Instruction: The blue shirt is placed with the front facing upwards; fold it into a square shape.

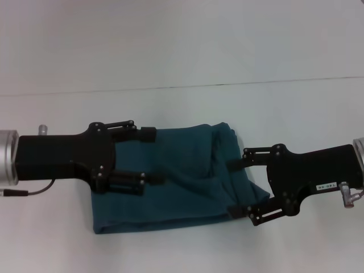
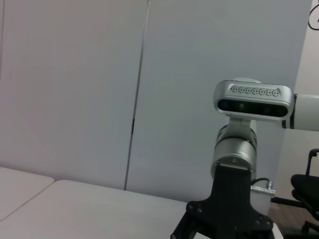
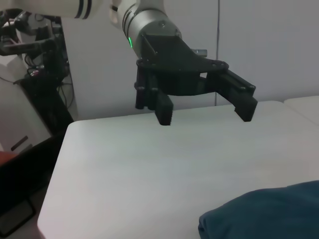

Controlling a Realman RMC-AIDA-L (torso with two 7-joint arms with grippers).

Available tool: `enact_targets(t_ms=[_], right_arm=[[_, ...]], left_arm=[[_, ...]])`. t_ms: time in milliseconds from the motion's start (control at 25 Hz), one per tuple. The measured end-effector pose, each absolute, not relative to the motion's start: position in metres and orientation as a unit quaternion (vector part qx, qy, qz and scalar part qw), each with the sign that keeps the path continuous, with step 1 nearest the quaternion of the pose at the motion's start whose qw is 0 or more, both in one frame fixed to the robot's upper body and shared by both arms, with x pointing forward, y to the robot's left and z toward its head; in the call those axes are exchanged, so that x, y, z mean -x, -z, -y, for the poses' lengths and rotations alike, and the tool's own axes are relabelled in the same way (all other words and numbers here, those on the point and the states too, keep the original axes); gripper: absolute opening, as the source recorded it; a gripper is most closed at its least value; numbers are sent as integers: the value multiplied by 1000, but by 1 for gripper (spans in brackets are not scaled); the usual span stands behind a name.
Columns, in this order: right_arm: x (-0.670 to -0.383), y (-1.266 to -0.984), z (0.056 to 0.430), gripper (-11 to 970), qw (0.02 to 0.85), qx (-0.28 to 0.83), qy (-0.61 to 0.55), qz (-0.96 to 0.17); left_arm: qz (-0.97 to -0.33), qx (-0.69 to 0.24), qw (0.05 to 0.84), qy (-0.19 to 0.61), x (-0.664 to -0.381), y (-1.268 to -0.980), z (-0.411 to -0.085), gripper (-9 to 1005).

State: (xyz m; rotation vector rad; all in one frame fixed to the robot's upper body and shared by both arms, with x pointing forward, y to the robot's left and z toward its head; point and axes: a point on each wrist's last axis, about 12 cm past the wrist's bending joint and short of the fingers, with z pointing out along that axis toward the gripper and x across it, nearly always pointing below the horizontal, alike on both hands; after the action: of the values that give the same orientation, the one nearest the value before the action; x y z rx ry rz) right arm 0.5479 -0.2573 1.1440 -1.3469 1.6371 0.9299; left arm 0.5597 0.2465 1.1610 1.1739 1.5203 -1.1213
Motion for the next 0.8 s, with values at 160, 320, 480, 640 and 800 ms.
enact_targets(t_ms=[160,320,480,640,800], right_arm=[[-549,-1145,259,930,407,528,-366,-649],[-549,-1145,260,930,415,528,-364,-646],[-549,-1146,261,930,421,530,-361,-642],[-550,-1148,263,931,432,525,-358,-640],[-551,-1152,265,931,446,517,-361,-635]], left_arm=[[-617,-476,440,446,-564,-1161,-242,905],[-615,-483,435,446,-565,-1161,-237,905],[-617,-488,434,439,-566,-1160,-237,905],[-619,-495,432,431,-566,-1157,-238,905],[-625,-500,429,418,-564,-1150,-239,905]])
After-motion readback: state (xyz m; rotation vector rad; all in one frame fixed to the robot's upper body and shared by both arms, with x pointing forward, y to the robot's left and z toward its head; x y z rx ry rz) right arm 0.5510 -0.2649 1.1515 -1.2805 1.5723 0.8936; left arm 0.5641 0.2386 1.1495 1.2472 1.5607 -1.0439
